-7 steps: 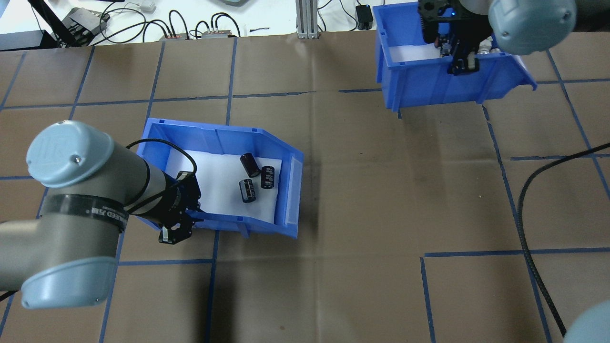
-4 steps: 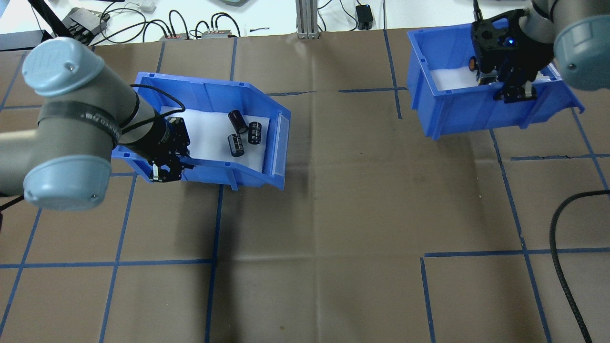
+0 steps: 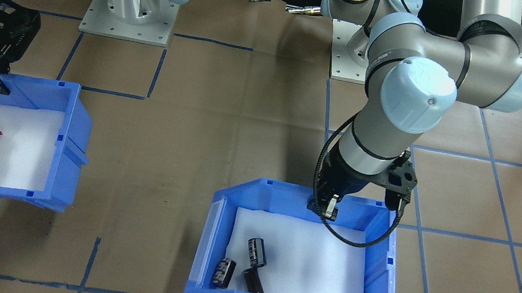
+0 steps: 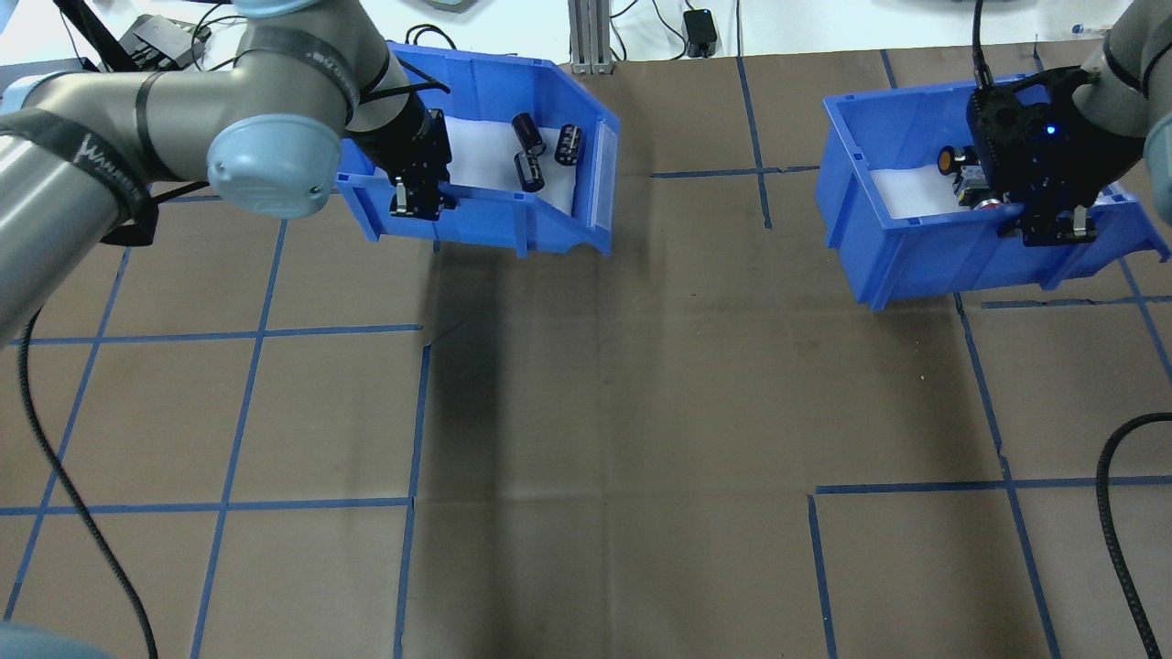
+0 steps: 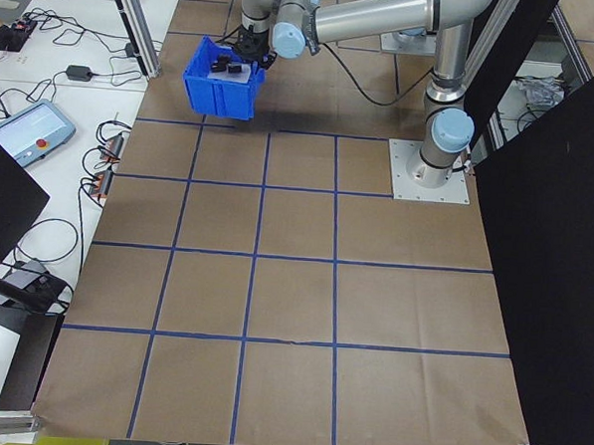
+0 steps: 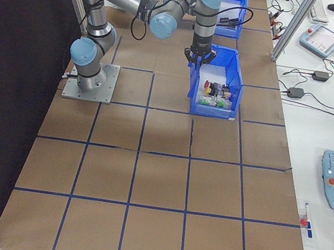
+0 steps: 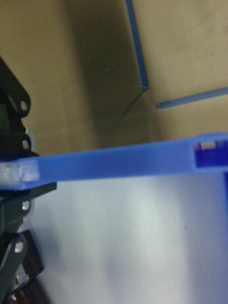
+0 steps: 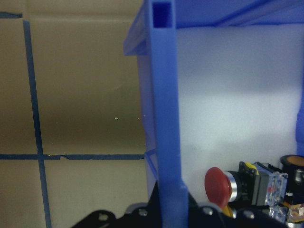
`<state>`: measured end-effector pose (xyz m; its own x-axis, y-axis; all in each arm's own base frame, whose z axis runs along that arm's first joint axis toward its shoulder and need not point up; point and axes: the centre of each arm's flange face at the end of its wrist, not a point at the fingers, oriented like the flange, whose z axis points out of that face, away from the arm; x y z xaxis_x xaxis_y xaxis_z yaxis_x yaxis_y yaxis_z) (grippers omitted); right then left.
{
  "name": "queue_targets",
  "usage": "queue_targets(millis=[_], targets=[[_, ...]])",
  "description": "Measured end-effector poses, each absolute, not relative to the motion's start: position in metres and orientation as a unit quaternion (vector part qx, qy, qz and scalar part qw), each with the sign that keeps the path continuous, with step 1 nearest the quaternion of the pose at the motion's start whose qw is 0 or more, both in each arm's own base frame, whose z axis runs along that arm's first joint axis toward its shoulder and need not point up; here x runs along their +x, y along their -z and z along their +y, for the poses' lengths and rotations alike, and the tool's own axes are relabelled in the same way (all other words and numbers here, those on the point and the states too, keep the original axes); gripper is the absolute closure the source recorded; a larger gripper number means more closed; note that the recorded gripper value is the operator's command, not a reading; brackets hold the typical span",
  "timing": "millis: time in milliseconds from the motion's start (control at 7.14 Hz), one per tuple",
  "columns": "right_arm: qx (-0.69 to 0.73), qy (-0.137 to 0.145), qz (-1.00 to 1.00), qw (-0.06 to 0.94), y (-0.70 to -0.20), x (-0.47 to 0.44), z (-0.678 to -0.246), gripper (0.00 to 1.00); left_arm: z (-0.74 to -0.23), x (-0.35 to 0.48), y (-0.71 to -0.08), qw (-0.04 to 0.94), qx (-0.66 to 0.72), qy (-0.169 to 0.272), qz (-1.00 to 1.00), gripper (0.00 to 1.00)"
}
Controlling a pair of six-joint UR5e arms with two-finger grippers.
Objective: Place battery box in front
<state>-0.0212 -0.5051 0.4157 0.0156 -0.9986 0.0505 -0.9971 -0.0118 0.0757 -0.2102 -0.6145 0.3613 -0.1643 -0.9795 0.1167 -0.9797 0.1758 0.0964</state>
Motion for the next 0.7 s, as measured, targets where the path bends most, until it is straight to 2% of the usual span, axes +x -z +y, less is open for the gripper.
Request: queue_targets(millis=[280,420,560,700], targets=[[0.710,0.012,-0.703,0.039,-0.406,-0.015,-0.479,0.97,-0.651,-0.274,-0.338,0.082,0.664,0.010,-0.743,0.99],[0.709,0.014,-0.704,0.036,-0.400,-0.010,-0.463,0.97,-0.663,-0.299,-0.325,0.090,0.675,0.025,-0.732,0.95],[0.709,0.016,-0.705,0.032,-0.394,-0.004,-0.448,0.97,-0.670,-0.315,-0.318,0.099,0.683,0.040,-0.723,0.64],[0.708,0.017,-0.705,0.029,-0.388,0.002,-0.431,0.97,-0.674,-0.321,-0.313,0.101,0.685,0.047,-0.720,0.22]])
